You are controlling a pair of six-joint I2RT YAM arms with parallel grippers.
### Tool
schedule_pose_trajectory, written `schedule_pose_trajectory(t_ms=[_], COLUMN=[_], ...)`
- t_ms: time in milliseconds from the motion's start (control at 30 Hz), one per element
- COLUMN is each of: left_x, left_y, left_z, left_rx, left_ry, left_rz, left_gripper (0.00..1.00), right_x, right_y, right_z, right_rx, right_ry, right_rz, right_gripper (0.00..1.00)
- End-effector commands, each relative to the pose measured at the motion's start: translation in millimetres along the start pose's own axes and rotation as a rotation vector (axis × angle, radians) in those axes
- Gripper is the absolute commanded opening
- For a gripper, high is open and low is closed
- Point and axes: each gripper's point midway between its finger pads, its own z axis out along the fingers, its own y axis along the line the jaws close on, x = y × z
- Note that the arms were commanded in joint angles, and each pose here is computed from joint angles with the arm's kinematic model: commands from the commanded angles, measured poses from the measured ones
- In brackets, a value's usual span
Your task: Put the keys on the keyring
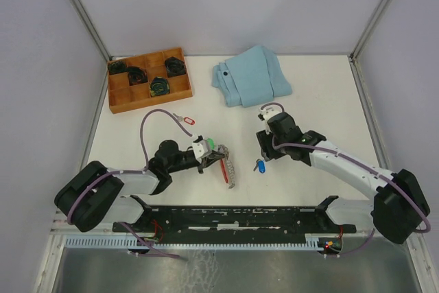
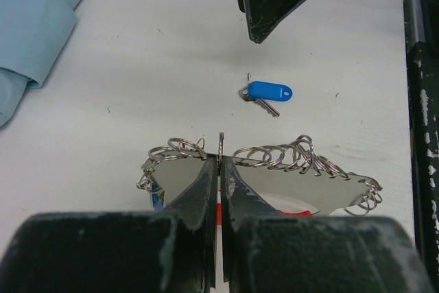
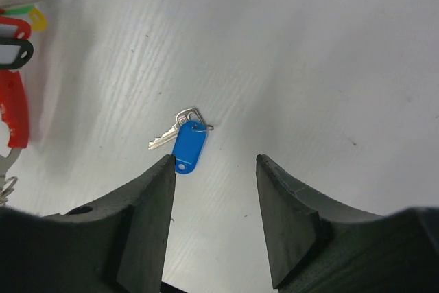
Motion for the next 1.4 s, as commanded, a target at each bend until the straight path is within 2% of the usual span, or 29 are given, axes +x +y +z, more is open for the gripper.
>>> schedule_pose_trajectory(t_ms=[0,367,600,767,900,1133,1267,1367], left_x=[-11.2,-10.4,-10.7,-11.6,-11.8,-12.2,-12.8,-12.7], left_y=[15.2,16.3,15.8,15.2,14.9,14.2,12.7,11.7], left_z=[3.7,5.2,5.8,6.2,6.3,5.8,6.3,6.3], left_rx=[-0.042,-0.041,-0.035,-0.032,-0.03,-0.027,-0.017,-0.011], left_ry=[-0.007,0.004,0.004,0.002,0.001,0.0,-0.002,-0.001], left_rz=[0.057,0.048,0.043,0.043,0.043,0.044,0.045,0.046], left_gripper=[0.03,0.03,0.03,0.03,0.03,0.03,0.03,0.03], right_x=[-1.4,26.3,27.0,20.1,7.0,4.8,6.7,16.6], right_y=[-1.3,7.4,29.8,44.7,68.8,40.6,40.9,42.1], right_z=[11.1,44.9,57.4,62.5,58.7,41.7,35.0,38.1], right_rx=[-0.001,-0.028,-0.118,-0.145,-0.225,-0.084,-0.119,-0.148], right_ry=[0.044,0.209,0.208,0.193,0.161,0.168,0.188,0.259], right_rz=[0.082,0.203,0.283,0.283,0.233,0.102,0.001,-0.077], right_gripper=[0.58,0.54,0.5,0.48,0.45,0.42,0.42,0.43])
